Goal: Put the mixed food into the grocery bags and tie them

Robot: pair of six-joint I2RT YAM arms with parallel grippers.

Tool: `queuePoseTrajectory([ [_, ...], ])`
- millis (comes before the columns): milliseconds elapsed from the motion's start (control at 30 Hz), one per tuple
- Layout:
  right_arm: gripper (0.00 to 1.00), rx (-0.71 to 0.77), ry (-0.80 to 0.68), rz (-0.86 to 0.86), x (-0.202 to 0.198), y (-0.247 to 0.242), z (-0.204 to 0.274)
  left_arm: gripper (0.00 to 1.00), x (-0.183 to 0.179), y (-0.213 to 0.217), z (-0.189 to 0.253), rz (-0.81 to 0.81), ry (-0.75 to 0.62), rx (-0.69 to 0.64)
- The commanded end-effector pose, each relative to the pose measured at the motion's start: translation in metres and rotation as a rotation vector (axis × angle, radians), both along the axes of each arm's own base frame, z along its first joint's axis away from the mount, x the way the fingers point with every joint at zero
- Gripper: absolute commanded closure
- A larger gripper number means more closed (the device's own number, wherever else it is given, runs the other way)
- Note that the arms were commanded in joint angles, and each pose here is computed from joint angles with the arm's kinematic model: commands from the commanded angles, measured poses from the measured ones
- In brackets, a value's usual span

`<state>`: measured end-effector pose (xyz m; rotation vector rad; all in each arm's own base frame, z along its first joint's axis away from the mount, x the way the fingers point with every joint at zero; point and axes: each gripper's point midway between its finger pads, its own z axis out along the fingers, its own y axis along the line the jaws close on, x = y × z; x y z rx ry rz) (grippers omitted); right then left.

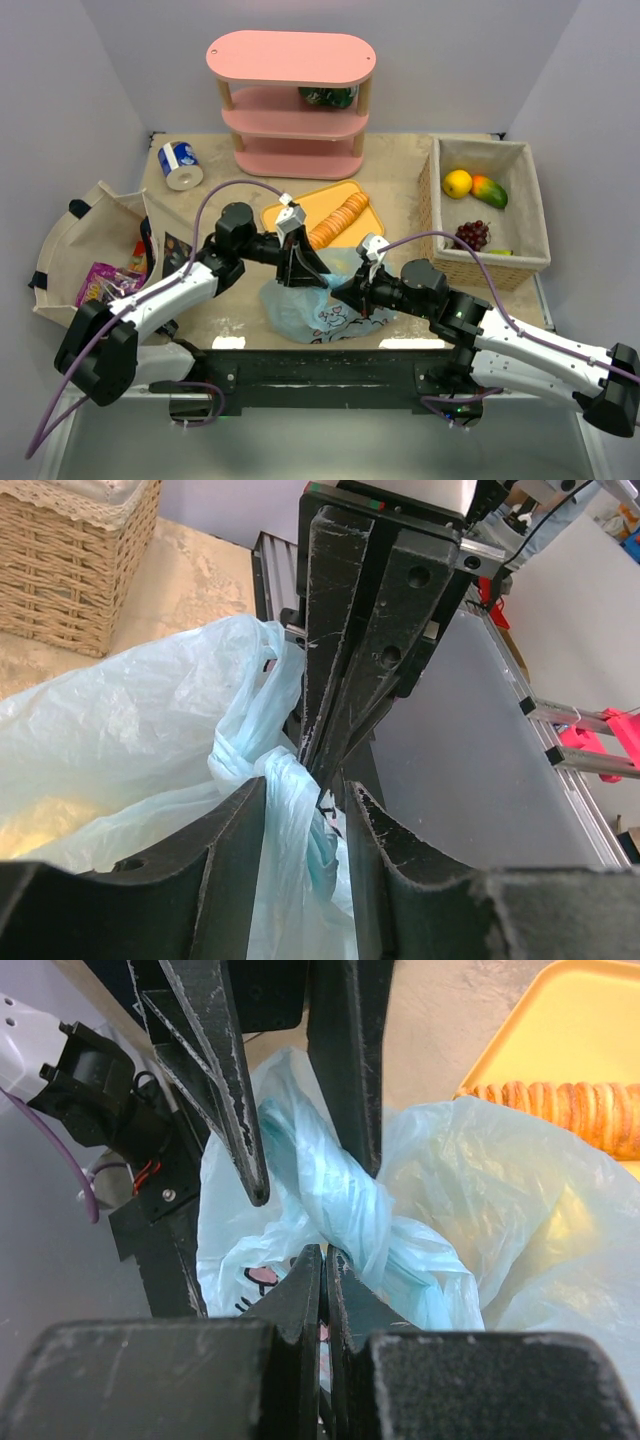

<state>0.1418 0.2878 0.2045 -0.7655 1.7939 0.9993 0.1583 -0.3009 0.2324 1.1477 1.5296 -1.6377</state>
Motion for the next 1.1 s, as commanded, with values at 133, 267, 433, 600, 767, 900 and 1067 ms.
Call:
queuePoseTrajectory([
  [133, 1.00, -0.009, -0.013, 0.033, -0.004, 0.002, 0.000, 0.54, 0.007, -0.009, -0.006, 0.013, -0.021, 0.038],
  [267, 1.00, -0.016, -0.015, 0.043, -0.005, 0.004, -0.001, 0.58, 0.007, -0.012, -0.008, 0.010, -0.013, 0.043],
  [433, 1.00, -0.028, -0.011, 0.053, -0.005, 0.005, -0.005, 0.84, 0.005, -0.012, -0.008, 0.000, -0.022, 0.041],
  [600, 1.00, -0.047, 0.002, 0.068, -0.008, 0.006, -0.012, 0.92, 0.003, -0.013, -0.003, -0.005, -0.008, 0.014],
  [767, 1.00, -0.050, 0.006, 0.078, -0.010, 0.008, -0.013, 0.83, 0.002, -0.014, -0.005, -0.014, 0.009, 0.010],
  [900, 0.98, -0.060, 0.009, 0.081, -0.010, 0.008, -0.015, 1.00, -0.003, -0.013, -0.004, -0.030, 0.003, -0.002],
  [1067, 0.66, 0.001, -0.014, 0.089, -0.018, 0.000, 0.014, 1.00, -0.005, -0.010, -0.004, -0.036, -0.054, 0.007],
])
